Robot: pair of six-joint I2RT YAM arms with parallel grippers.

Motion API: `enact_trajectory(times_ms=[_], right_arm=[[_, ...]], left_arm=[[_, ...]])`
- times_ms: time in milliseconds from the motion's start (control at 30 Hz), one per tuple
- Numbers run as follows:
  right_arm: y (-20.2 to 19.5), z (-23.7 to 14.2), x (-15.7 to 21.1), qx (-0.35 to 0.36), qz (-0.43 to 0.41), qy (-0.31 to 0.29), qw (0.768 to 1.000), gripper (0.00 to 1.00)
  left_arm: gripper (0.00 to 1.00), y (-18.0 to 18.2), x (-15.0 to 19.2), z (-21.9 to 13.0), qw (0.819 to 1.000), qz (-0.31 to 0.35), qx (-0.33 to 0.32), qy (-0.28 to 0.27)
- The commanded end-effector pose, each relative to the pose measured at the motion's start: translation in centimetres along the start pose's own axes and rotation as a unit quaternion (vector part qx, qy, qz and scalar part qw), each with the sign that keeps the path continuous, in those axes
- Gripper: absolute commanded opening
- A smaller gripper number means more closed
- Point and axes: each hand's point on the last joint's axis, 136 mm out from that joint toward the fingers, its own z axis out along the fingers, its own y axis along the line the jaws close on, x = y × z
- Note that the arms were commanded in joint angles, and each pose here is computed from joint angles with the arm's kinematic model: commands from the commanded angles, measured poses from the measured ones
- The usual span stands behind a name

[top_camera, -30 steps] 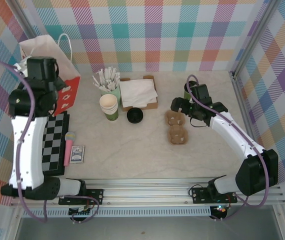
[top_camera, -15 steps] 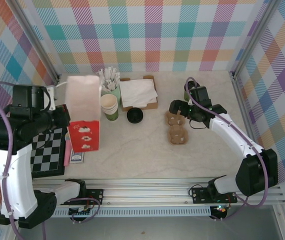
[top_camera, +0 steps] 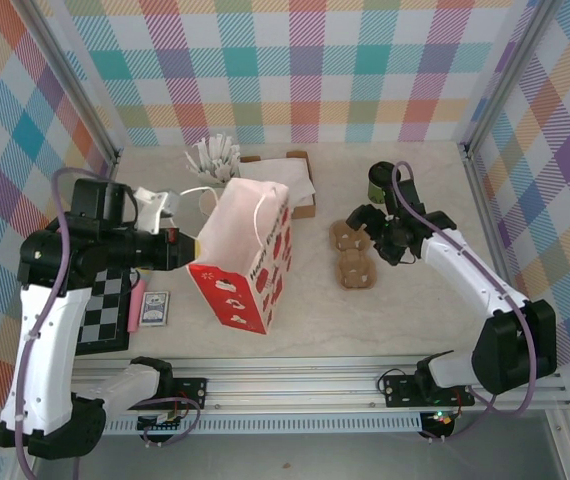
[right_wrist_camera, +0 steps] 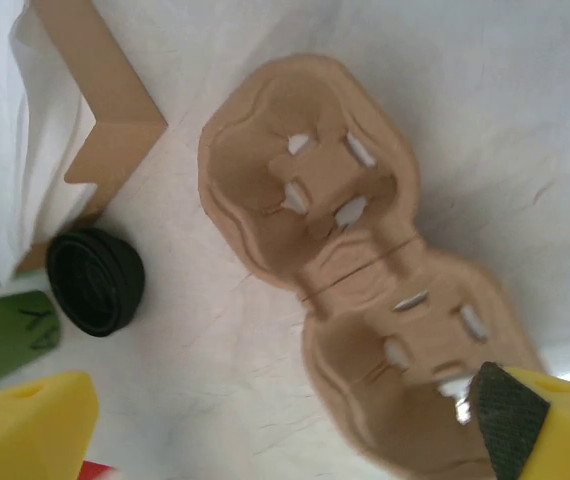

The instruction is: Pack the takeout coffee

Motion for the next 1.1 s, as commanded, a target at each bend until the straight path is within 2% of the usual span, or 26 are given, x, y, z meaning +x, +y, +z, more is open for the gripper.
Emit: enact_trajectory(times_ms=[0, 100, 233, 433, 567, 700, 800, 900, 1067], right_arm=[[0.0, 1.3, 1.6, 0.006, 0.15, 0.046, 0.988, 0.94], [-0.8, 2.6, 2.1, 0.042, 0.197, 0.054, 0.978, 0.89], [-1.9, 4.4, 2.4, 0.087, 0.265, 0.042, 0.96, 0.88], [-2.4, 6.3, 2.2, 0.121, 0.32, 0.002, 0.94, 0.8], [-2.9, 7.7, 2.6, 0.145, 0.333, 0.006, 0.931, 0.78], [-3.0, 9.0, 2.7, 0.158, 0.323, 0.005, 0.933, 0.76], [-3.7, 9.7, 3.0, 0.176, 0.333, 0.001, 0.926, 0.75], [-4.1, 10.3, 3.1, 0.18, 0.338, -0.007, 0.924, 0.7], [-4.9, 11.0, 2.5, 0.196, 0.316, -0.031, 0.928, 0.59]], left_arm=[[0.0, -2.2, -1.2, 2.1, 0.996, 0.064, 0.069, 0.01], [0.0, -2.8, -0.8, 4.6, 0.99, 0.117, 0.069, 0.044], [0.0, -3.9, -0.9, 7.0, 0.978, 0.172, 0.087, 0.076], [0.0, -2.1, -1.7, 9.9, 0.975, 0.19, 0.057, 0.104], [0.0, -1.1, -1.5, 10.3, 0.971, 0.207, 0.037, 0.116], [0.0, 0.0, -1.4, 10.3, 0.968, 0.222, 0.011, 0.115], [0.01, -0.1, -1.5, 10.4, 0.967, 0.229, 0.019, 0.113], [0.02, -0.4, -1.4, 11.0, 0.966, 0.227, 0.038, 0.119], [0.05, -3.1, -0.9, 11.4, 0.952, 0.242, 0.132, 0.131]])
